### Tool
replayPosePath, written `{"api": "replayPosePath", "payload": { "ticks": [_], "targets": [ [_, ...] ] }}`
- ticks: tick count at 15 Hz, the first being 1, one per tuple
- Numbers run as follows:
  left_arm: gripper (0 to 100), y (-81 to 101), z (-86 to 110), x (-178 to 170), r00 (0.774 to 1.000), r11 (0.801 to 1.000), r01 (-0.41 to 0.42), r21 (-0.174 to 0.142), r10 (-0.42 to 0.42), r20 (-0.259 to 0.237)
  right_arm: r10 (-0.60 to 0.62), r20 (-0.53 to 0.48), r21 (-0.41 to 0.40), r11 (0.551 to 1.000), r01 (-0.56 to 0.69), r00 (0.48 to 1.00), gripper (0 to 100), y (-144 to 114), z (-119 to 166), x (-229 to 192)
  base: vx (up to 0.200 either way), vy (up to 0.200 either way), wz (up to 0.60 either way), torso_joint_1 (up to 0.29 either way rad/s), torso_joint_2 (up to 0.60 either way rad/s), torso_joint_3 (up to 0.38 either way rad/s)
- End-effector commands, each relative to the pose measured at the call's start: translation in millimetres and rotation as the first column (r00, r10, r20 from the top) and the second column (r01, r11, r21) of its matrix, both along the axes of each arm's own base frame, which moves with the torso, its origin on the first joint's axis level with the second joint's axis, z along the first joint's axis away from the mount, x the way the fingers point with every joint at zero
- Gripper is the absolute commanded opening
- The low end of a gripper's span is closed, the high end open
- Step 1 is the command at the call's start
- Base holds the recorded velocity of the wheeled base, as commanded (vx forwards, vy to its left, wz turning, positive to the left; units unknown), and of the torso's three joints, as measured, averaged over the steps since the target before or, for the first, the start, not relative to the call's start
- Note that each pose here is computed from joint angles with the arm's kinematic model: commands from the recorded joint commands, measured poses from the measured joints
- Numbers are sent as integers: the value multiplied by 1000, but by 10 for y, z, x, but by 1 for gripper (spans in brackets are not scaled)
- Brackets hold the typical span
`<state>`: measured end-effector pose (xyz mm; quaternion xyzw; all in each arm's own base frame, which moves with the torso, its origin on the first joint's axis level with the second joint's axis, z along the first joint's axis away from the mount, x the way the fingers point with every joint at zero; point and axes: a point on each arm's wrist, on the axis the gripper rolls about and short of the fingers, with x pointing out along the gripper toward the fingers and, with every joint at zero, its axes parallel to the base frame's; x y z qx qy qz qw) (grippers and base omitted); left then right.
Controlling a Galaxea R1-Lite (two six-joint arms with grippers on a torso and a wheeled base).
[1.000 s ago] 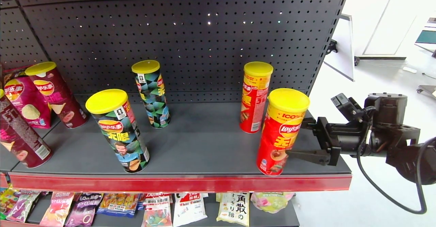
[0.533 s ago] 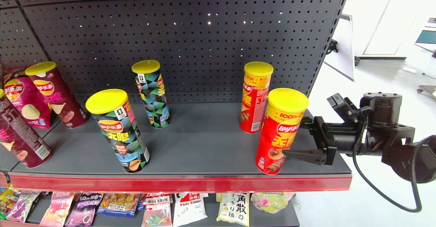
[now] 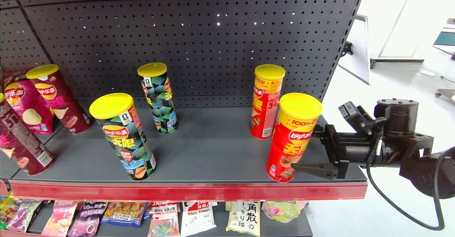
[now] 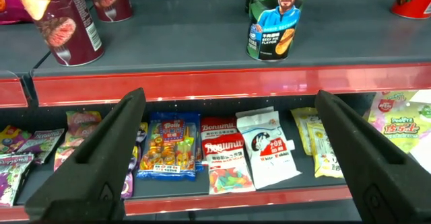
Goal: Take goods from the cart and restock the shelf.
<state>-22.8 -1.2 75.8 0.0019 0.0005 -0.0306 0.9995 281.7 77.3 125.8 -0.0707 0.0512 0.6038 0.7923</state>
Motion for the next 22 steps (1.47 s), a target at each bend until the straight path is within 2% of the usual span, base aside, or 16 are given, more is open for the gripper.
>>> {"api": "replayPosePath", "payload": {
  "ticks": [1,2,3,15,22],
  "targets": [
    [100,0,2,-1,1000,1000,0,-1,0,1,-11,-2,-3,1000,11,1000,100,15,-1,24,0,0,0,0,0,0],
    [100,0,-2,0,1000,1000,0,1,0,0,-12,1,-4,1000,12,1000,100,17,0,35,0,0,0,0,0,0],
    [100,0,2,-1,1000,1000,0,1,0,1,-12,1,-4,1000,12,1000,0,19,-2,44,0,0,0,0,0,0],
    [100,0,-2,0,1000,1000,0,1,0,0,1,83,0,1000,-1,997,0,100,82,-55,0,0,0,0,0,0],
    [100,0,2,-1,1000,1000,0,1,0,1,-23,64,-21,999,24,998,0,63,0,-123,0,0,0,0,0,0]
  ]
}}
